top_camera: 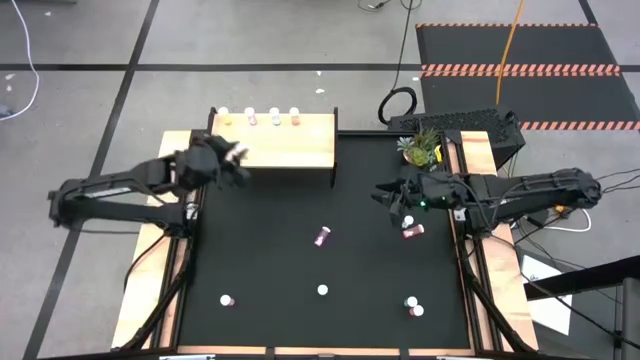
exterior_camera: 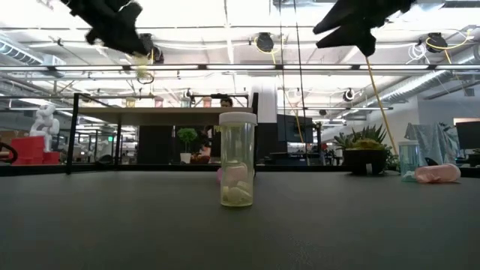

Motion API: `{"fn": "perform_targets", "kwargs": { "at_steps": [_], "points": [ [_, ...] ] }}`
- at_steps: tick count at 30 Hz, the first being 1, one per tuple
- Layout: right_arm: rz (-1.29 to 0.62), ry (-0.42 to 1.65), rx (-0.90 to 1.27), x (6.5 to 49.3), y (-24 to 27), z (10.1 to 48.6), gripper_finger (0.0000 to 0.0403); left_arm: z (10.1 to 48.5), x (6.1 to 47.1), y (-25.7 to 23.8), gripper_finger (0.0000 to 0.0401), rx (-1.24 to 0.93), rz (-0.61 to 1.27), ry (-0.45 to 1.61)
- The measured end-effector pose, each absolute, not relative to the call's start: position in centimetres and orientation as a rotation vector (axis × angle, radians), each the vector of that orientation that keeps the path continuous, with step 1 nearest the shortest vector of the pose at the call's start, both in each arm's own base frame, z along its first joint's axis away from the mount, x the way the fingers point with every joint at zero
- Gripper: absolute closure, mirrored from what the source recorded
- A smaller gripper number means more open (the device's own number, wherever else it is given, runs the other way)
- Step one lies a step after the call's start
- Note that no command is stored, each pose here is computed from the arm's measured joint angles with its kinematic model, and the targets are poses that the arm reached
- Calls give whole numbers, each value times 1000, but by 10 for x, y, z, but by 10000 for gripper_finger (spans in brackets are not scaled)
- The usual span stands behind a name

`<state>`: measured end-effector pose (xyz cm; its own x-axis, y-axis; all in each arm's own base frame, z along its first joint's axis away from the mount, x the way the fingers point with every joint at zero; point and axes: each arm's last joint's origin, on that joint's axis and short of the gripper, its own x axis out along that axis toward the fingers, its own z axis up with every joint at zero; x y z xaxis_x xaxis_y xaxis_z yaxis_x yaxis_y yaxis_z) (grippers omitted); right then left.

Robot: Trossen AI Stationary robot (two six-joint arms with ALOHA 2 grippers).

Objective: Pick and place medicine bottles onto shelf by color
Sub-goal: Put the top yellow medicine bottle aligned with the other yellow medicine bottle on the shelf

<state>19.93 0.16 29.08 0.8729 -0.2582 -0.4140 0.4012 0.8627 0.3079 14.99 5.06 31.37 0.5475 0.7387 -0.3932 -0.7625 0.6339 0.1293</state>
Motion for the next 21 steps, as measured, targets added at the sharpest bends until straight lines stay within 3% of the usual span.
{"fn": "perform_targets", "kwargs": {
  "at_steps": [7, 21],
  "points": [
    [-359, 372, 395, 200, -16, 291, 248, 316, 122, 85, 270, -18, 1086, 512],
    [-326, 373, 389, 199, -28, 292, 248, 293, 117, 148, 270, -240, 1225, 586]
  ]
}}
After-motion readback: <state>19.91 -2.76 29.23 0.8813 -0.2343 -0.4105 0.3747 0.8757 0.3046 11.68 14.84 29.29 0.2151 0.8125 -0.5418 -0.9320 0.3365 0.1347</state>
